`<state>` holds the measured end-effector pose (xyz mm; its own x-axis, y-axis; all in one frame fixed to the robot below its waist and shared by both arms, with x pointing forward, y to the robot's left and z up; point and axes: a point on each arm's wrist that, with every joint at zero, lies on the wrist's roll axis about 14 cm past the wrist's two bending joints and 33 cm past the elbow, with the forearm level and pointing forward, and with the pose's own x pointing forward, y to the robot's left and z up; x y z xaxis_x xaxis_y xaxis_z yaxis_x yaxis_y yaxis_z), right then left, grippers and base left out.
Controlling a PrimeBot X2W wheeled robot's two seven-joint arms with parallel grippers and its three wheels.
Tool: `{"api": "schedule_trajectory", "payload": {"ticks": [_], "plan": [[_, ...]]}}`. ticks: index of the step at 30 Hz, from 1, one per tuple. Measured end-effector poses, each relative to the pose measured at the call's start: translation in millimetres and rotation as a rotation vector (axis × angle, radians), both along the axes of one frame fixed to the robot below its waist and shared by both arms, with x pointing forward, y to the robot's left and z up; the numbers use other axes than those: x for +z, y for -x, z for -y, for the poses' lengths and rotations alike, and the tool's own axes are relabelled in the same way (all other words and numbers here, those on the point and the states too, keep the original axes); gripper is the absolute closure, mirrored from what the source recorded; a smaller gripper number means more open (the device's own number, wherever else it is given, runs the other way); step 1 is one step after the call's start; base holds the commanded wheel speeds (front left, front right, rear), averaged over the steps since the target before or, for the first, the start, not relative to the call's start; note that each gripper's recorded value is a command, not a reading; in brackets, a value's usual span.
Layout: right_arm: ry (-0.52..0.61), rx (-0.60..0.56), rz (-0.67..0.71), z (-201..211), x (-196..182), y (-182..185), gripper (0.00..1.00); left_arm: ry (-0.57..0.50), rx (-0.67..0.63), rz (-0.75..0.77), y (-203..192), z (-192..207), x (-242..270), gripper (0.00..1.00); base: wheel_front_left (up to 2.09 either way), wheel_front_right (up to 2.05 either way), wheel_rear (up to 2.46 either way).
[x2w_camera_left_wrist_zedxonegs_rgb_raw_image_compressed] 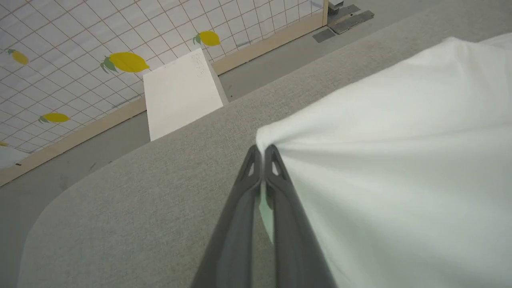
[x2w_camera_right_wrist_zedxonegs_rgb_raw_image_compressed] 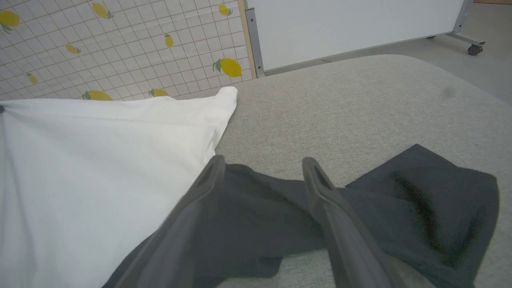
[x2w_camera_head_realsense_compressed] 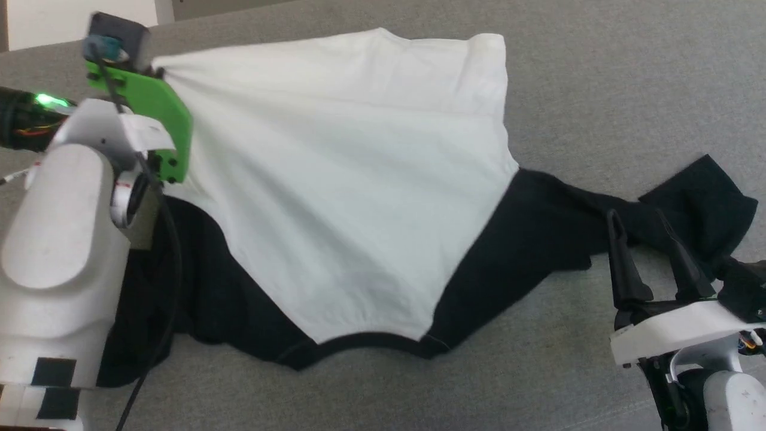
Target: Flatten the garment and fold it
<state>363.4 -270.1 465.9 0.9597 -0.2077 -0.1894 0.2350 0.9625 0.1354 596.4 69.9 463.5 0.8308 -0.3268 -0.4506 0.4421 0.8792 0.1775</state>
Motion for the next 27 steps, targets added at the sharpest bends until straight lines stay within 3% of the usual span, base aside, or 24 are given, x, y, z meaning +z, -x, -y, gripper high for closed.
{"api": "schedule_trajectory", "payload": {"ticks": [1, 2, 3, 4, 10, 18, 27], "plan": [[0.0, 0.0, -0.004, 0, -1, 0, 0.0, 0.015, 0.026, 0.013, -5, -4, 0, 1.0, 0.0, 0.0, 0.0], [0.0, -0.001, -0.008, 0, -3, 0, 0.0, 0.025, 0.044, 0.017, -7, -8, -3, 0.93, 0.0, 0.0, 0.0], [-0.001, -0.001, -0.012, 0, -4, 0, 0.0, 0.028, 0.054, 0.008, -7, -10, -8, 0.41, 0.0, 0.0, 0.0], [-0.003, -0.001, -0.014, 0, -4, 1, 0.0, 0.035, 0.06, -0.002, -6, -11, -12, 0.0, 0.0, 0.0, 0.0], [-0.013, 0.009, -0.032, -2, -3, 3, 0.0, 0.183, 0.082, 0.057, 9, -8, -8, 0.0, 0.0, 0.0, 0.0], [-0.075, 0.041, -0.193, -13, -31, 19, 0.0, 0.453, 0.179, 0.309, 57, -25, 27, 0.0, 0.0, 0.0, 0.0], [-0.186, 0.107, -0.362, -35, -62, 25, 0.0, 0.551, 0.317, 0.429, 118, -61, 38, 0.0, 0.0, 0.0, 0.0]]}}
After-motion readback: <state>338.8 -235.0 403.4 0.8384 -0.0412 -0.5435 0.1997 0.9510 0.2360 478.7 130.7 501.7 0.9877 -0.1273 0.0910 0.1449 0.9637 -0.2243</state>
